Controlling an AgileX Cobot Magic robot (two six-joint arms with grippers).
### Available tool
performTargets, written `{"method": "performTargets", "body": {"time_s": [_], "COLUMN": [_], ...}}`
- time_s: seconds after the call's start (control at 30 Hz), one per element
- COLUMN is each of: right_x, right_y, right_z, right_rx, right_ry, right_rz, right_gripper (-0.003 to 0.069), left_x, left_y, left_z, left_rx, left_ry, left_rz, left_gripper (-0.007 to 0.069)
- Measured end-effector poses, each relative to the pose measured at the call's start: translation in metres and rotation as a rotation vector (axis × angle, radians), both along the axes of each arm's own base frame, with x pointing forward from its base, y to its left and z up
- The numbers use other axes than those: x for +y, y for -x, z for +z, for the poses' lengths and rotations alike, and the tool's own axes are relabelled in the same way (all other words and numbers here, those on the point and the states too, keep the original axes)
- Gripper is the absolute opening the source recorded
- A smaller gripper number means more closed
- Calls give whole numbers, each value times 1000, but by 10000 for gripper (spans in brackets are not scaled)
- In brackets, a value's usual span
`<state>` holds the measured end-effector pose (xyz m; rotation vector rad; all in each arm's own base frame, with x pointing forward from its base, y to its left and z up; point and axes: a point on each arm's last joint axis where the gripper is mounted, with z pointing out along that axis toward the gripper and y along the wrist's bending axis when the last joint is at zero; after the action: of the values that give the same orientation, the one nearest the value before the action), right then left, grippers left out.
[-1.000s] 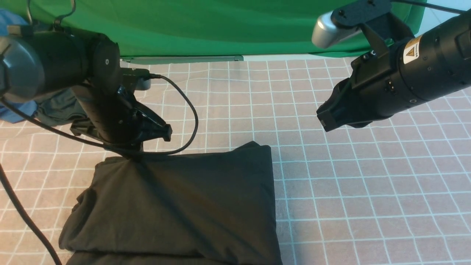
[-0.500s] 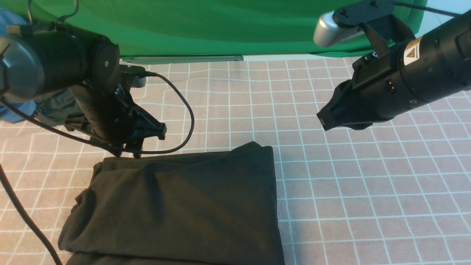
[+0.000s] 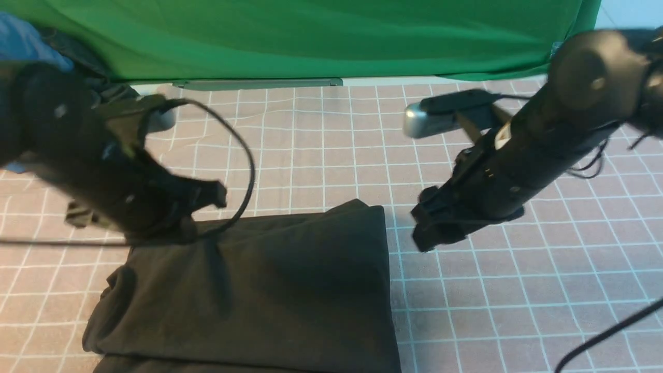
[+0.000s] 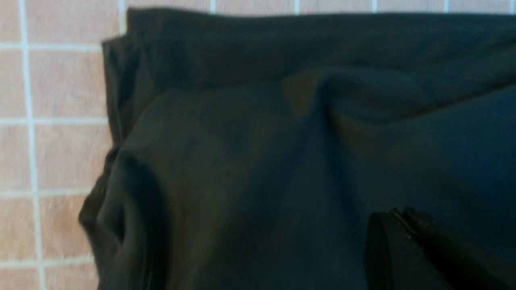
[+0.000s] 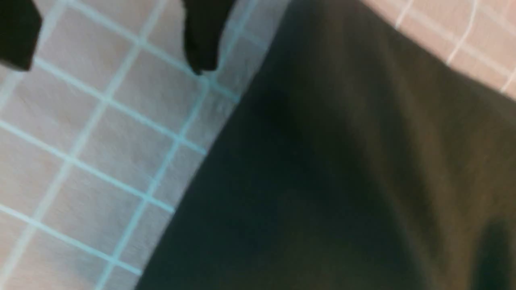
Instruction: Fold a long-sleeved shirt over a pink coffee tablecloth.
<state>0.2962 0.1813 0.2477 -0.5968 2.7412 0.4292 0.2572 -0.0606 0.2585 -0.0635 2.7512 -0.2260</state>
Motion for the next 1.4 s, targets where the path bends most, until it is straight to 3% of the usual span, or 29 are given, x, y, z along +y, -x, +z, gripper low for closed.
{"method": "performTargets", "body": {"time_s": [0.33,0.6,0.7,0.77,0.8,0.93,1.23,1.4], "right_x": [33,53,54,55,55,46,-31,-55], "right_y": [-37,-55,-58,-59,-60,-66,-105,-115], "right_z": [-63,-77,-87,-88,-86,-82,-48,-45], "right_rx": [-25,-8,13,2,-8,-14,-121,-150], "right_ry": [-30,-83,-74,-75,-78,-87,-101,-96], "right_rz": [2,16,26,43,45,25,-150,-204], "right_gripper": [589,566,447,244,182,188,188,192], "left_x": [13,16,17,17,17,16,14,13], "left_y": [66,86,87,87,87,88,91,91], "left_z": [23,43,44,43,43,43,41,42], "left_rx": [-124,-218,-217,-213,-213,-205,-166,-167], "left_ry": [46,70,70,70,70,72,96,114], "left_rz": [4,2,1,1,1,1,4,7], "left_gripper": [13,13,13,13,13,13,13,13]}}
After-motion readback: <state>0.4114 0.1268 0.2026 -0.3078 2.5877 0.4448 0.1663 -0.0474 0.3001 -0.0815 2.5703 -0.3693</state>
